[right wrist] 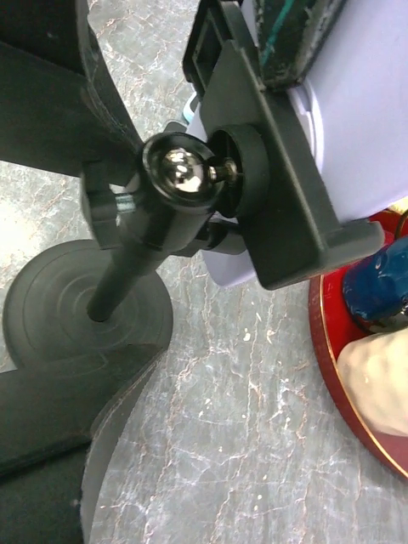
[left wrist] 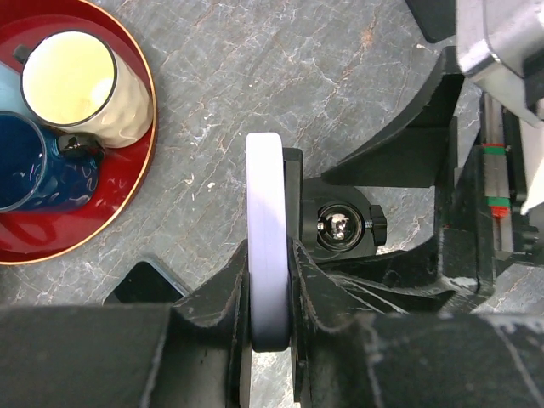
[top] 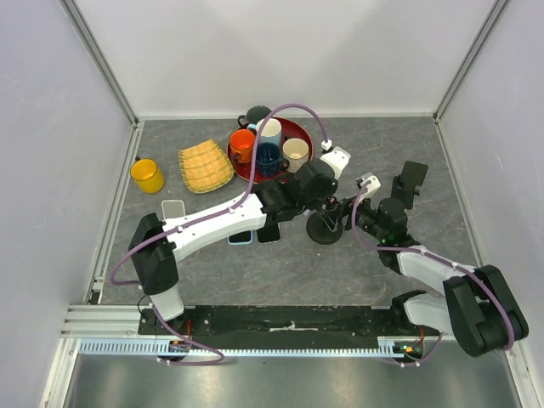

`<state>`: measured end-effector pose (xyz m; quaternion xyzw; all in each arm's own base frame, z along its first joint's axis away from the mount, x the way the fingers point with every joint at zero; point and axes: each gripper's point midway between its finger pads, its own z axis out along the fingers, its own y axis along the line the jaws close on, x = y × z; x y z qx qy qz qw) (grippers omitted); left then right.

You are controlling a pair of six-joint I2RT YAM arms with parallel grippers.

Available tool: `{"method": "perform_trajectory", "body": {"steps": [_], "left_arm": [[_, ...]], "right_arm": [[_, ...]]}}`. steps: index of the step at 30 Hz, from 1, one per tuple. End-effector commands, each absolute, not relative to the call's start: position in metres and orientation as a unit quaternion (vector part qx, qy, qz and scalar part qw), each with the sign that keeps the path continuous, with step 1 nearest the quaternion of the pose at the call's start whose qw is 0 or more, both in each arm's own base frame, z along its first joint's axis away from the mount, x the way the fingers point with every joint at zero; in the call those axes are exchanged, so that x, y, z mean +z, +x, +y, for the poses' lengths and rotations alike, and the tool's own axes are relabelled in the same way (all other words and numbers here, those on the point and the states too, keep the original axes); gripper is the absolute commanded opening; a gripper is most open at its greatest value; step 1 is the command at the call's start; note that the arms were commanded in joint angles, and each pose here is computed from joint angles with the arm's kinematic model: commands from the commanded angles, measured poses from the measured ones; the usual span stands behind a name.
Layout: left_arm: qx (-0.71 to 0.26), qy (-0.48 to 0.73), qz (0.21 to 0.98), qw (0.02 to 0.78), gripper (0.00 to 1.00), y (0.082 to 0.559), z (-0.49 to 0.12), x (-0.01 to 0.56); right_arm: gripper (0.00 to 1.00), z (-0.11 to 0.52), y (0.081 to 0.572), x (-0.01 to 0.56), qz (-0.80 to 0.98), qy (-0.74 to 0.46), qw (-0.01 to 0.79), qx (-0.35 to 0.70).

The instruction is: Remove the phone from the phone stand

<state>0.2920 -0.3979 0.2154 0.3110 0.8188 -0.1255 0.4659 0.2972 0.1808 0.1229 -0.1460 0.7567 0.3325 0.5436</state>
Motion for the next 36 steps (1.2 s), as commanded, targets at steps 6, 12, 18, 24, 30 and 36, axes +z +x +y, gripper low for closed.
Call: {"method": "perform_trajectory", "body": {"steps": [6, 12, 18, 24, 30, 36], "left_arm": [[-0.175, 0.322, 0.797, 0.481, 0.02, 0.28, -0.405, 0.245], [-0.185, 0.327, 0.795, 0.477, 0.02, 0.277, -0.407, 0.246], [-0.181, 0.326, 0.794, 0.48, 0.02, 0.276, -0.404, 0.247], [-0.18, 0.325, 0.795, 0.479, 0.02, 0.272, -0.396, 0.246], [-0.18, 0.307, 0.813, 0.461, 0.02, 0.264, -0.384, 0.234], [-0.171, 0.278, 0.841, 0.432, 0.02, 0.254, -0.368, 0.215]], "right_arm": [[0.66, 0.203, 0.313, 0.157, 0.704, -0.196, 0.578, 0.362], [0.45, 0.208, 0.316, 0.154, 0.702, -0.207, 0.575, 0.366], [0.0, 0.199, 0.319, 0.147, 0.712, -0.195, 0.584, 0.339], [0.0, 0.181, 0.327, 0.14, 0.727, -0.158, 0.6, 0.295], [0.0, 0.162, 0.334, 0.13, 0.745, -0.118, 0.607, 0.25], [0.0, 0.146, 0.337, 0.124, 0.754, -0.088, 0.613, 0.218]]}}
